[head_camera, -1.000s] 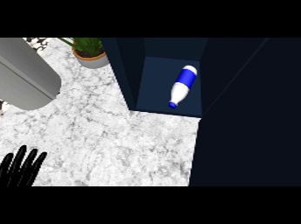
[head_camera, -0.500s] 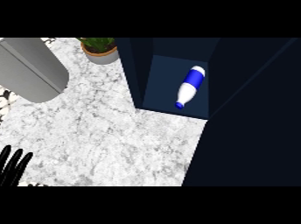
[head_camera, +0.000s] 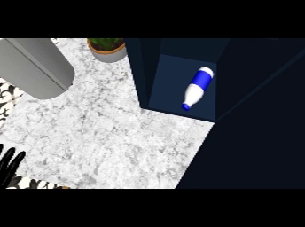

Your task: Pick up the bottled water, place it into the cabinet and close the cabinet

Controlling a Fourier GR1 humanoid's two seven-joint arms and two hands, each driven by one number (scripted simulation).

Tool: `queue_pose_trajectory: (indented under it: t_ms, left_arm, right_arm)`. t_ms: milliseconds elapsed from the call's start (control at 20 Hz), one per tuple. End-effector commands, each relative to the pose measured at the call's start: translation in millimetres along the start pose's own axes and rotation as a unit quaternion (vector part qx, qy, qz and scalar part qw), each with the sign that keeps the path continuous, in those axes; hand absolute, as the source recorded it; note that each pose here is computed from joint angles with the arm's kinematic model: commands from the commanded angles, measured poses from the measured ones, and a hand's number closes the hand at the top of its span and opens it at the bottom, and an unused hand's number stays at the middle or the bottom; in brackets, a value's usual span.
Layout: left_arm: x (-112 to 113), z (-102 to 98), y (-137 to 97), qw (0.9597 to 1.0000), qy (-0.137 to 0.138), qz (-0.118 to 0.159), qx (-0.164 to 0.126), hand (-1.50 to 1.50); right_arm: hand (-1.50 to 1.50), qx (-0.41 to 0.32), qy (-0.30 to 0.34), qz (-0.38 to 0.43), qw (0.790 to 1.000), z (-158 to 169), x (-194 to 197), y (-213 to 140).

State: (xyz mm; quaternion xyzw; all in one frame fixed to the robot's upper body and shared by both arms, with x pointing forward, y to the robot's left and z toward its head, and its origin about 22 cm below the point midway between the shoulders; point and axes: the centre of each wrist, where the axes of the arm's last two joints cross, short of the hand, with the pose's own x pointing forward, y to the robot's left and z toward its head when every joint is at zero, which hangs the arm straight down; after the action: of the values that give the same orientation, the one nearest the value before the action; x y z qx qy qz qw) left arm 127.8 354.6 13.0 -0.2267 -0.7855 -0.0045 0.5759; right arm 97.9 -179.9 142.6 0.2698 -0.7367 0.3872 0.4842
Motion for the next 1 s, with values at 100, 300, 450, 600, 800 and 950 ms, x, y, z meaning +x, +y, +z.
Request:
queue_pose_trajectory:
  t_ms: [100,300,450,600,800,950]
  left_arm:
    - [8,-4,10,0.9999,-0.01,-0.002,-0.008,-1.5]
    - [12,-10,9,0.9997,-0.021,0.001,-0.013,-1.5]
    - [13,-5,14,0.9999,-0.014,0.0,-0.003,-1.5]
    - [18,-7,14,0.9998,-0.016,0.001,-0.01,-1.5]
    - [24,-5,23,0.9999,-0.012,0.003,-0.006,-1.5]
    - [25,-8,25,0.9998,-0.016,-0.003,0.007,-1.5]
  right_arm:
    - [1.5,-0.025,0.03,-0.063,0.997,-25,-16,4]
    - [1.5,-0.036,0.031,-0.109,0.993,-39,-23,-1]
    - [1.5,-0.043,0.035,-0.142,0.988,-50,-31,-6]
    - [1.5,-0.044,0.03,-0.184,0.982,-63,-40,-12]
    - [1.5,-0.036,0.053,-0.216,0.974,-79,-59,-39]
    - [1.5,-0.091,0.053,-0.192,0.976,-99,-67,-69]
